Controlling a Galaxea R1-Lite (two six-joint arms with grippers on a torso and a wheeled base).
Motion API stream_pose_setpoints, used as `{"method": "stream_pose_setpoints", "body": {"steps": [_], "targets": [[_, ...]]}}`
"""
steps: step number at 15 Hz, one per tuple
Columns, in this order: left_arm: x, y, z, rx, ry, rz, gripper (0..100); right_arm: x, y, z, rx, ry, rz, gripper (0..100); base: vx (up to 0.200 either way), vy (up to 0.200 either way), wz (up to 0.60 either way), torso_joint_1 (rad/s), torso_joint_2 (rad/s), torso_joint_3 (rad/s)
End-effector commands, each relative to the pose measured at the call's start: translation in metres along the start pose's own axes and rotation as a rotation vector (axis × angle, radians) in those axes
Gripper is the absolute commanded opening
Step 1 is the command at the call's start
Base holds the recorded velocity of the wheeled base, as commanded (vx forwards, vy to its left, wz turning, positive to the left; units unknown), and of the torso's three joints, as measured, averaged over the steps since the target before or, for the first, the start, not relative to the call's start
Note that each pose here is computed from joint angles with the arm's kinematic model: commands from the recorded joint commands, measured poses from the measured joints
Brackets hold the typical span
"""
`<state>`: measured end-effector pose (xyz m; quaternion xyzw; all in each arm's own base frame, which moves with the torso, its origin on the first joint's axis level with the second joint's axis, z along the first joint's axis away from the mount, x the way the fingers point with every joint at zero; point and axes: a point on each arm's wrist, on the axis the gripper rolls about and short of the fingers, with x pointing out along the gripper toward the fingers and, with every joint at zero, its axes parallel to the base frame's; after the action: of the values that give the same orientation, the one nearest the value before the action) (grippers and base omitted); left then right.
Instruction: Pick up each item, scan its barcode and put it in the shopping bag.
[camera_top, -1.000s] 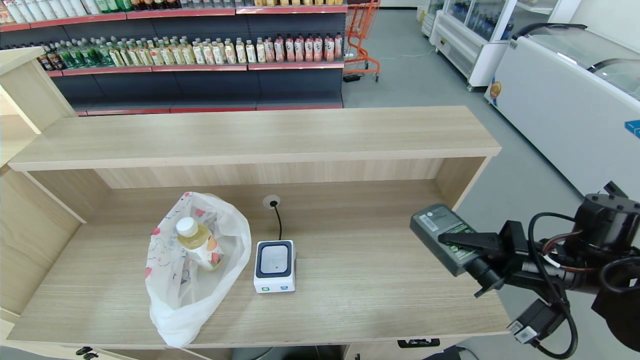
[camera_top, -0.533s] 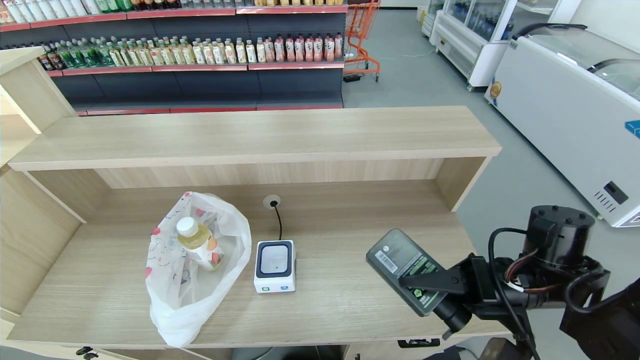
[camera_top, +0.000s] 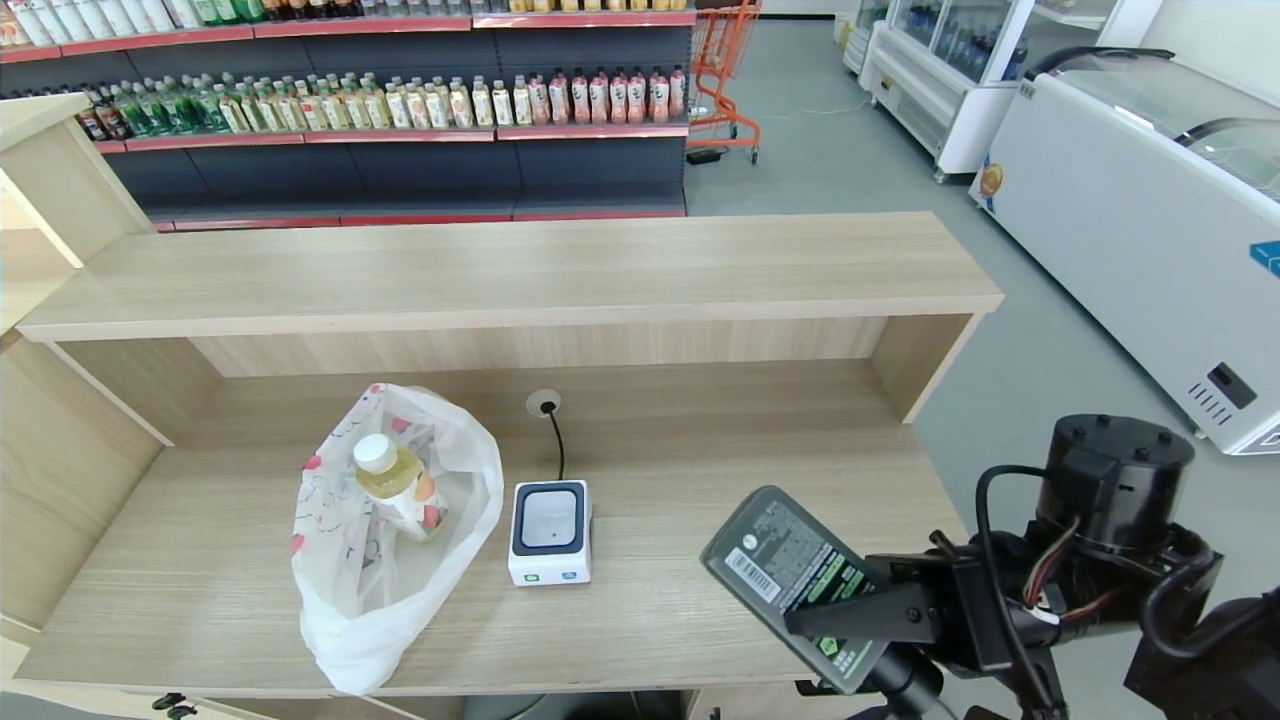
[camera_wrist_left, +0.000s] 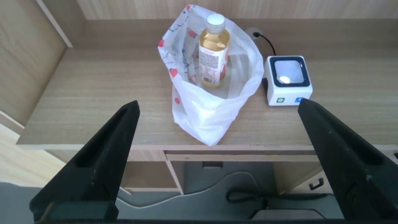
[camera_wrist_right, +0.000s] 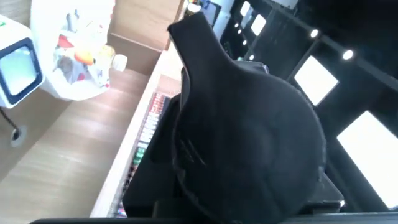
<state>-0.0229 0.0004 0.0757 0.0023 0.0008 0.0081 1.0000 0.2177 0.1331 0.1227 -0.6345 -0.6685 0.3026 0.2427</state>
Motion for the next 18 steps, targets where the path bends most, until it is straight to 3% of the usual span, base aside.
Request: {"method": "stream_pose_setpoints", "body": {"steps": [1,4,6,18], "targets": [[0.000,0.000,0.000,0.000,0.000,0.001,100,0.009,-0.005,0.006,-0.003,-0.041,-0.027,0,0.000,0.000,0.00,0.000,0.00,0.000],[0.000,0.000,-0.001,0.000,0.002,0.001,100,0.021,0.002,0.023,0.109,-0.136,-0.019,0,0.000,0.000,0.00,0.000,0.00,0.000],[0.000,0.000,-0.001,0.000,0.002,0.001,100,0.023,0.001,0.027,0.118,-0.158,-0.021,0,0.000,0.000,0.00,0.000,0.00,0.000],[0.000,0.000,0.000,0.000,0.000,0.001,100,0.023,0.003,0.026,0.127,-0.157,-0.016,0,0.000,0.000,0.00,0.000,0.00,0.000]]}}
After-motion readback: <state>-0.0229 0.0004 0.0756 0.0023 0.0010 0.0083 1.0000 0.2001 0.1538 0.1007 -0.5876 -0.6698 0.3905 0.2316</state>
